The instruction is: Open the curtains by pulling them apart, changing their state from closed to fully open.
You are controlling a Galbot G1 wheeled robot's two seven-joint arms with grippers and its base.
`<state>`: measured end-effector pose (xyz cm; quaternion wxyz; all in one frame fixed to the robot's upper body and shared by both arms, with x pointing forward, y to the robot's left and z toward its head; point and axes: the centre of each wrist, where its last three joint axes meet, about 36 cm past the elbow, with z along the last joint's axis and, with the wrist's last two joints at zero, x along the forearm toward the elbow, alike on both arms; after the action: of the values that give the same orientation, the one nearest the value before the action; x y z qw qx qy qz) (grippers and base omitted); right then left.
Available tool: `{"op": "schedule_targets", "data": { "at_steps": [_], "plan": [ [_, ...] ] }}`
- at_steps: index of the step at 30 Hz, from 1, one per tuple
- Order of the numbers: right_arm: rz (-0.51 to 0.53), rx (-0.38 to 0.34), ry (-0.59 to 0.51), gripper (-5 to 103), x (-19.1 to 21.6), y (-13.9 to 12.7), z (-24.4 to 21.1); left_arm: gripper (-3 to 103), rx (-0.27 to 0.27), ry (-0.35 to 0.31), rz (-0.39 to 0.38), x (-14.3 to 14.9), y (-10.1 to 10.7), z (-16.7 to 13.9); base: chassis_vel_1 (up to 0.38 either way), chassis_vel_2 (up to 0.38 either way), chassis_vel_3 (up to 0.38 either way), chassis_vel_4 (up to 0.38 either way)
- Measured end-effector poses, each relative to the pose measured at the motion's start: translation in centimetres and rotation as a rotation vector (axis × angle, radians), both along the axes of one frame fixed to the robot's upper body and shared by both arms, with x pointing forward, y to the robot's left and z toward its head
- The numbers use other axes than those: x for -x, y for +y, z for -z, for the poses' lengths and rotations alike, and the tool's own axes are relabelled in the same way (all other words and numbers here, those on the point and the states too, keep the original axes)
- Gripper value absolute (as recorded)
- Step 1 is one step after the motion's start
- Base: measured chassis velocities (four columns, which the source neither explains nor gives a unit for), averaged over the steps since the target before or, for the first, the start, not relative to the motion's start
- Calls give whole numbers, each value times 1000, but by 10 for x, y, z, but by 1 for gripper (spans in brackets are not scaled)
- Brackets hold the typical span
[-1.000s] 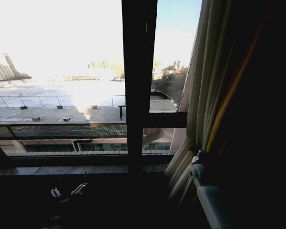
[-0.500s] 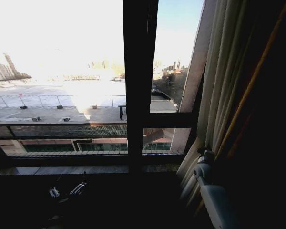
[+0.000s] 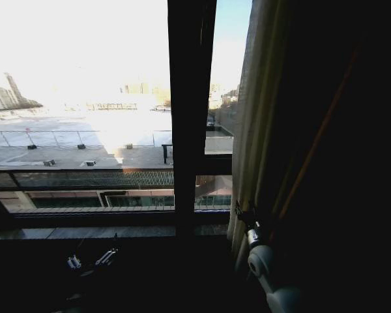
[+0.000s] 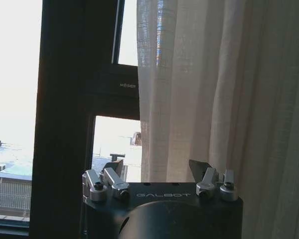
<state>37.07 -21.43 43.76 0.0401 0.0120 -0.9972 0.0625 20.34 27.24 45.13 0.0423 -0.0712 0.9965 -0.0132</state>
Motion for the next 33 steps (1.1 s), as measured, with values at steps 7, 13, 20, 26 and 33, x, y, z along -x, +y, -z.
{"op": "schedule_targets", "data": {
  "at_steps": [7, 13, 20, 26, 33],
  "plan": [
    [-16, 25, -14, 97, 12, 11, 5, 100, 1, -1, 5, 0, -2, -2, 0, 0, 0, 0],
    [-8, 39, -21, 100, 12, 11, 6, 100, 1, 2, 5, 1, -2, -2, 74, 72, -71, -68],
    [-6, 41, -17, 100, 13, 12, 8, 100, 1, 7, 7, 3, -2, -1, 201, 180, -192, -192],
    [-8, 42, -17, 100, 12, 13, 9, 100, -3, 8, 3, 4, -1, -1, 283, 269, -281, -283],
    [-6, 57, -19, 100, 11, 12, 12, 100, -2, 5, 5, 4, -2, -2, 317, 331, -327, -328]
  ]
}}
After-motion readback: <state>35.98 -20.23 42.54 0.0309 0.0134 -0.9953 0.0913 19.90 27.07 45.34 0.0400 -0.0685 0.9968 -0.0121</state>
